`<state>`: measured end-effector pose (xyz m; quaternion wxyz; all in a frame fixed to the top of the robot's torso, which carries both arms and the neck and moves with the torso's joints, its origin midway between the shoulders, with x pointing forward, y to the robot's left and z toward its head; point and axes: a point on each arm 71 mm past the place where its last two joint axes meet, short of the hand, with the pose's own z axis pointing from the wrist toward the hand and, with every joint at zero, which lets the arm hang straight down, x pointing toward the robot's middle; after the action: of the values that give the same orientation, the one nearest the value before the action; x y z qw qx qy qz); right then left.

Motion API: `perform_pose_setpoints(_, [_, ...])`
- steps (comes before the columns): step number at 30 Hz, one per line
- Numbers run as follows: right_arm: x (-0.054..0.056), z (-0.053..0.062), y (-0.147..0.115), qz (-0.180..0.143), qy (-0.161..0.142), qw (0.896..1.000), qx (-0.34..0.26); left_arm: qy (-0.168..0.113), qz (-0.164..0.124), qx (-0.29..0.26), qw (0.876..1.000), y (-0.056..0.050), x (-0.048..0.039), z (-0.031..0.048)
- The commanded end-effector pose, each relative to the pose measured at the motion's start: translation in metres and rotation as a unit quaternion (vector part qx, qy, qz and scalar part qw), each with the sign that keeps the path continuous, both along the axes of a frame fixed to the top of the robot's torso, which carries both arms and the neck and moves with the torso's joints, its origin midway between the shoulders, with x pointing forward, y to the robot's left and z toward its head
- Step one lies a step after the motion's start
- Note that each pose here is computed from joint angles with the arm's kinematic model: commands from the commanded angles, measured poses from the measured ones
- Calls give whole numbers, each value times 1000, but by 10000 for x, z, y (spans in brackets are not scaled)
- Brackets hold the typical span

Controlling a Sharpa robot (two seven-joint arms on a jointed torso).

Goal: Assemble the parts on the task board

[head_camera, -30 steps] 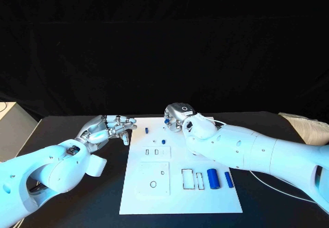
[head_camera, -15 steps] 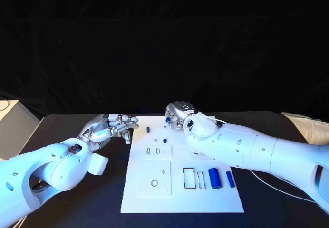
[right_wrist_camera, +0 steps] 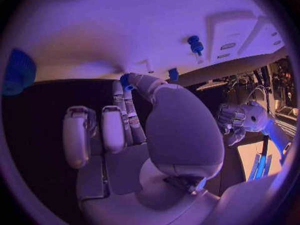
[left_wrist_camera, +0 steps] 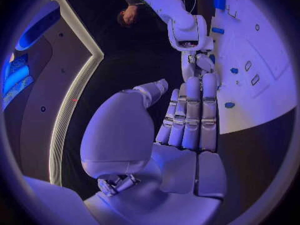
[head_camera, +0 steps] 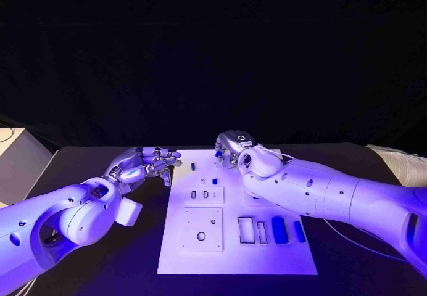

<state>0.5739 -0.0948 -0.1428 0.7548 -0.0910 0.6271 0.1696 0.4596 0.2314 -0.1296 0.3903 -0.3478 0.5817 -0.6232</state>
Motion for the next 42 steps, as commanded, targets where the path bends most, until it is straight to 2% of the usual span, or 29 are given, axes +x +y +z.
perform_pose_setpoints(1, [3, -26, 9, 7, 11, 1000, -12, -2, -12, 0, 1000, -30, -7, 10])
perform_pose_setpoints(16, [-54, 15, -55, 20, -6, 1000, 7, -2, -10, 0, 1000, -17, -3, 9])
perform_pose_setpoints(23, [-192, 111, -316, 22, -15, 999, 20, -2, -8, 1, 1000, 19, 7, 3])
perform_pose_setpoints(28, [-263, 224, -572, 24, -15, 998, 58, -2, -12, 1, 1000, 33, 21, -7])
perform_pose_setpoints(31, [-285, 274, -743, 21, -3, 996, 85, -2, -12, 0, 1000, 37, 40, -17])
perform_pose_setpoints(35, [-320, 291, -974, 20, 34, 993, 107, -5, -15, 0, 1000, 34, 64, -29])
perform_pose_setpoints(42, [-309, 241, -1279, -8, 98, 990, 105, -8, -17, 3, 1000, 30, 86, -44])
